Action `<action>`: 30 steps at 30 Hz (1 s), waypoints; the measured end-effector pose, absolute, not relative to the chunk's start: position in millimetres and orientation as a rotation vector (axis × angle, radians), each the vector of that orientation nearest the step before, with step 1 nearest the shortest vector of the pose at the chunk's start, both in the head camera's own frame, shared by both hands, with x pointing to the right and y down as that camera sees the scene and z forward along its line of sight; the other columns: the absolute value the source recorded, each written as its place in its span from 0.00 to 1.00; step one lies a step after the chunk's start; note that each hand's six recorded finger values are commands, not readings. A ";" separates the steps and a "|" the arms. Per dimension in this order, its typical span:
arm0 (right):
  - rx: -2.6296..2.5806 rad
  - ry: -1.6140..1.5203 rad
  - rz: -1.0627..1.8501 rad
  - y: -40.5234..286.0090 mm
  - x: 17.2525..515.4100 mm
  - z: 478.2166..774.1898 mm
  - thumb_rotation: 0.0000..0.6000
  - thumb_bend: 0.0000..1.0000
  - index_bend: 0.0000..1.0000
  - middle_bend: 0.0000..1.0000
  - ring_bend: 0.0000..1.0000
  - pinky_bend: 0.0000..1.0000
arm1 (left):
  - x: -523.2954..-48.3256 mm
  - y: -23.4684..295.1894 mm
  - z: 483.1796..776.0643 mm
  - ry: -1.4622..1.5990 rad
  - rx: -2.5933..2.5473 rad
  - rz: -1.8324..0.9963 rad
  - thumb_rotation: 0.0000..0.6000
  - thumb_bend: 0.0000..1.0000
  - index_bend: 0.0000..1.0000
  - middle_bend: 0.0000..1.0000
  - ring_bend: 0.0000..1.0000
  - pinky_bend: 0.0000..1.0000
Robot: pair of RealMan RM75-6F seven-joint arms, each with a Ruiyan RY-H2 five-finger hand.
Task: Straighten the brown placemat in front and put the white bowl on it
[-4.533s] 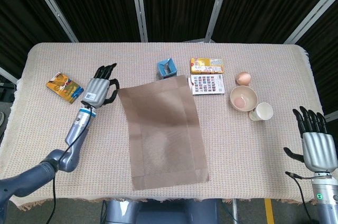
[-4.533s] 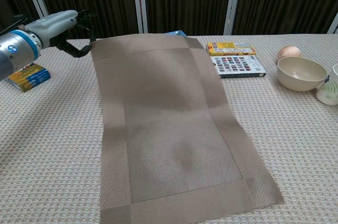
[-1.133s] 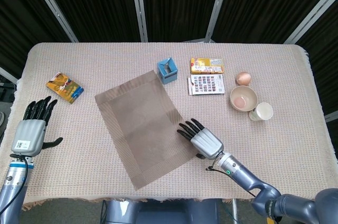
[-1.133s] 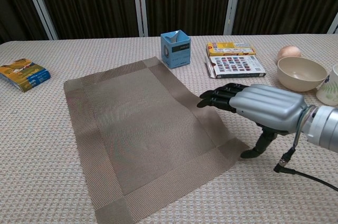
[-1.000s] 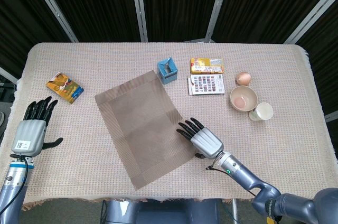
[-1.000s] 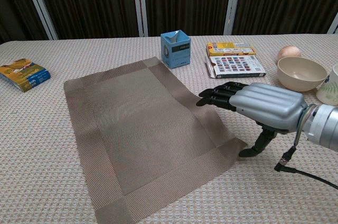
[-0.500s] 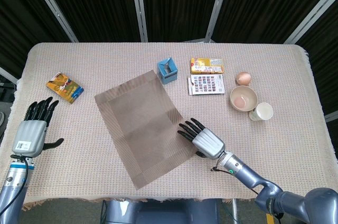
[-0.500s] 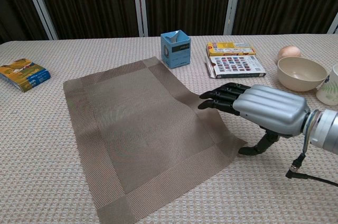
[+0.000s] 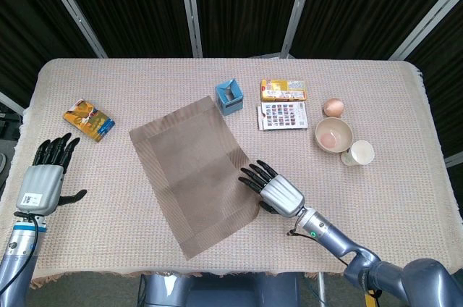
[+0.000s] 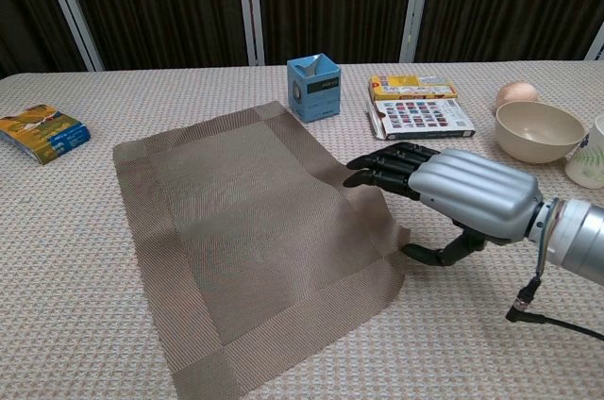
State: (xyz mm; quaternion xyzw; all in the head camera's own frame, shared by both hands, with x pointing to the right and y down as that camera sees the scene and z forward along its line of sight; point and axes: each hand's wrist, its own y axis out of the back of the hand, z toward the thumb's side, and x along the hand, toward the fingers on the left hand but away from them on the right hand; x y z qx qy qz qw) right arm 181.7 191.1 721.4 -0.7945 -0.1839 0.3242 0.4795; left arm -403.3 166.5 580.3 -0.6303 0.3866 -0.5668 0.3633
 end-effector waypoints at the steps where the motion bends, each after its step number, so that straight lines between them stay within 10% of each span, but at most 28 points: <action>1: -1.941 -0.447 0.789 191.4 181.9 721.7 1.00 0.36 0.16 0.03 0.00 0.00 | -403.2 166.7 580.5 0.994 -1.623 -1.459 1.00 0.00 0.00 0.00 0.00 0.00; 30: -1.902 -0.275 0.789 205.2 194.9 733.4 1.00 0.45 0.52 0.06 0.00 0.00 | -400.8 169.0 583.1 0.979 -1.637 -1.461 1.00 0.00 0.00 0.00 0.00 0.00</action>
